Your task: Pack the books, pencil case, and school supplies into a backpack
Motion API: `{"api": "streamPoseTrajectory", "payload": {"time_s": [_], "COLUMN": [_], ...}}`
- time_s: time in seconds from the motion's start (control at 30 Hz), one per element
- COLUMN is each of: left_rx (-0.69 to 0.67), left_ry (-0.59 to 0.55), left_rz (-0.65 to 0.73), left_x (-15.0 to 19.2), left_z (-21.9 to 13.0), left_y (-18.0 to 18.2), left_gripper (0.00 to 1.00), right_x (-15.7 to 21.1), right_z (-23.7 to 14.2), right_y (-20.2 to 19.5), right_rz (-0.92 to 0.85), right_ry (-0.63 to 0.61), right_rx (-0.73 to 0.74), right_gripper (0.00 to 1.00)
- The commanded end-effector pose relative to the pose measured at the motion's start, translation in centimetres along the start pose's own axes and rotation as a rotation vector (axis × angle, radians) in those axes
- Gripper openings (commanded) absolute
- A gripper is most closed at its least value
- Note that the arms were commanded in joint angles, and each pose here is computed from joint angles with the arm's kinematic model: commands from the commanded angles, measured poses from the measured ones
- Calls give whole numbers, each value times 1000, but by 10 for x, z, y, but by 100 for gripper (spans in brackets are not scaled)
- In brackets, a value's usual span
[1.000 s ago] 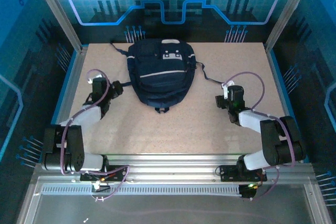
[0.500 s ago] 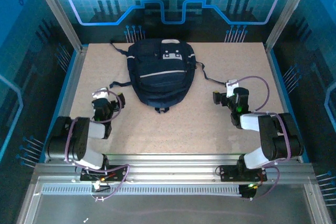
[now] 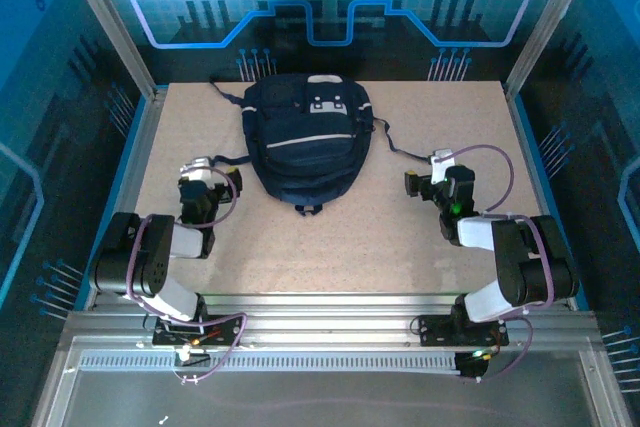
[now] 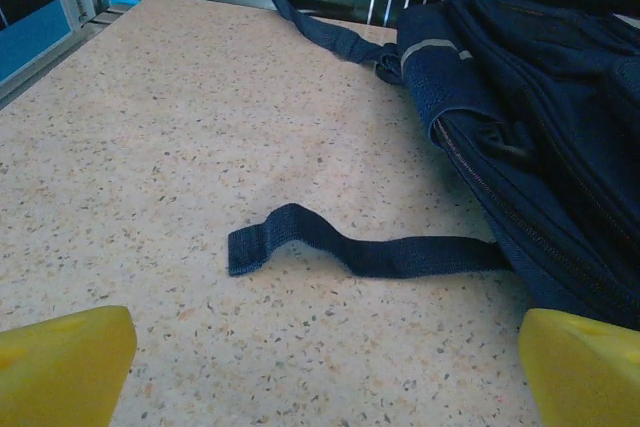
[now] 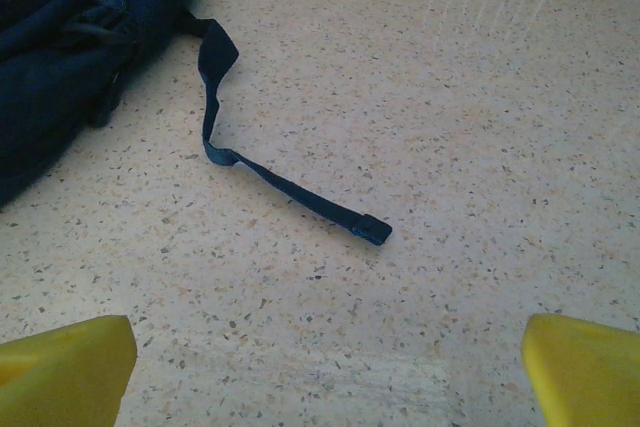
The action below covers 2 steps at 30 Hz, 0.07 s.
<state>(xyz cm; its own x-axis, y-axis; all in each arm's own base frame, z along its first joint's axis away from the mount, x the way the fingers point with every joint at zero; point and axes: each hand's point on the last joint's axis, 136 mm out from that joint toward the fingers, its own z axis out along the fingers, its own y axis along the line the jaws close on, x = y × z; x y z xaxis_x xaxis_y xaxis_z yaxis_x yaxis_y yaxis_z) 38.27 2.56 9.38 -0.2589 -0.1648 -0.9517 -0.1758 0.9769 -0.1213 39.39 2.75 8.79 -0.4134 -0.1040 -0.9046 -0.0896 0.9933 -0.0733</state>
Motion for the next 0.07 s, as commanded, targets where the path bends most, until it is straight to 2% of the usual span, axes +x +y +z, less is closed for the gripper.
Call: {"api": "streamPoseTrajectory", "payload": {"time_s": [0.0,0.03], "left_rx": [-4,-8], "left_ry": [-8,0], "left_rz": [27,31], "left_x": [-6,-6], "left_z": [4,5], "left_y": [-3,-3], "left_gripper": [99,99], "right_x": [-6,-6], "right_z": [1,0], "right_y": [-3,-3], "right_rz": [10,8], "right_ry": [-29,-31], "right_rx": [2,3], "right_gripper": [100,100]}}
